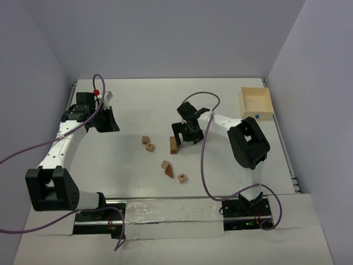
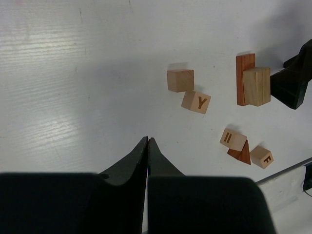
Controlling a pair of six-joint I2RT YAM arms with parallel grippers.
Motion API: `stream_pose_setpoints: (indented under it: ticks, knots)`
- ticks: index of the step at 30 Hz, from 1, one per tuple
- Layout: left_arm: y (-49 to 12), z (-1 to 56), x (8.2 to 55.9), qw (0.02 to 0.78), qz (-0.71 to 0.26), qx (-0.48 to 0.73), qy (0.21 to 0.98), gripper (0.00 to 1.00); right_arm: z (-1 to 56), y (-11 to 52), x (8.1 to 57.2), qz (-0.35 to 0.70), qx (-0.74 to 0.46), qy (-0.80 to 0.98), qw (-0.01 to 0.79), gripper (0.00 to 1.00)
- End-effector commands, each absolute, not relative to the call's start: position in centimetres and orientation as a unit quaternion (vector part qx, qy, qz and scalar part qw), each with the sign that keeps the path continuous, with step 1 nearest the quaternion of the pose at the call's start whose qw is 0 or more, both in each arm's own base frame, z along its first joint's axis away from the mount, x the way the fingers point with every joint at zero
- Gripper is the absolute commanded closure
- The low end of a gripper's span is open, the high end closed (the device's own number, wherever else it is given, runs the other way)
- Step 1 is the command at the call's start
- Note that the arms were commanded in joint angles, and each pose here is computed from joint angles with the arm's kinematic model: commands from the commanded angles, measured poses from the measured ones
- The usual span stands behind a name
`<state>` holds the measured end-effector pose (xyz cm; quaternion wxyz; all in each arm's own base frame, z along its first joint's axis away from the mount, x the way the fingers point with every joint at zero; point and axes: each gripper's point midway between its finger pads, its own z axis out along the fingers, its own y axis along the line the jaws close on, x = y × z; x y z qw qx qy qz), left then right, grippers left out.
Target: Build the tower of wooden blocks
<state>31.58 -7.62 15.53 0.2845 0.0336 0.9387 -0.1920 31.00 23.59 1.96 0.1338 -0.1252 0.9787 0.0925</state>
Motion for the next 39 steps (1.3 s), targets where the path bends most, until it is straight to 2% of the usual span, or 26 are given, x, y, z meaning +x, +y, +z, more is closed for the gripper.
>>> stream_pose_setpoints:
  ticks: [1, 27, 39]
  knots:
    - [-7.8, 16.9, 32.9, 0.314, -0.202, 0.041, 0.927, 0.93, 2.1, 23.8, 31.9, 0.093, -0.115, 0.980, 0.135, 0.06]
    - [-7.7, 16.8, 33.0, 0.311, -0.201, 0.038, 0.928, 0.93, 2.8, 22.9, 30.0, 0.104, -0.123, 0.977, 0.137, 0.07]
    - [-7.6, 16.7, 33.1, 0.311, -0.198, 0.035, 0.929, 0.93, 2.9, 23.9, 29.5, 0.123, -0.131, 0.975, 0.128, 0.03]
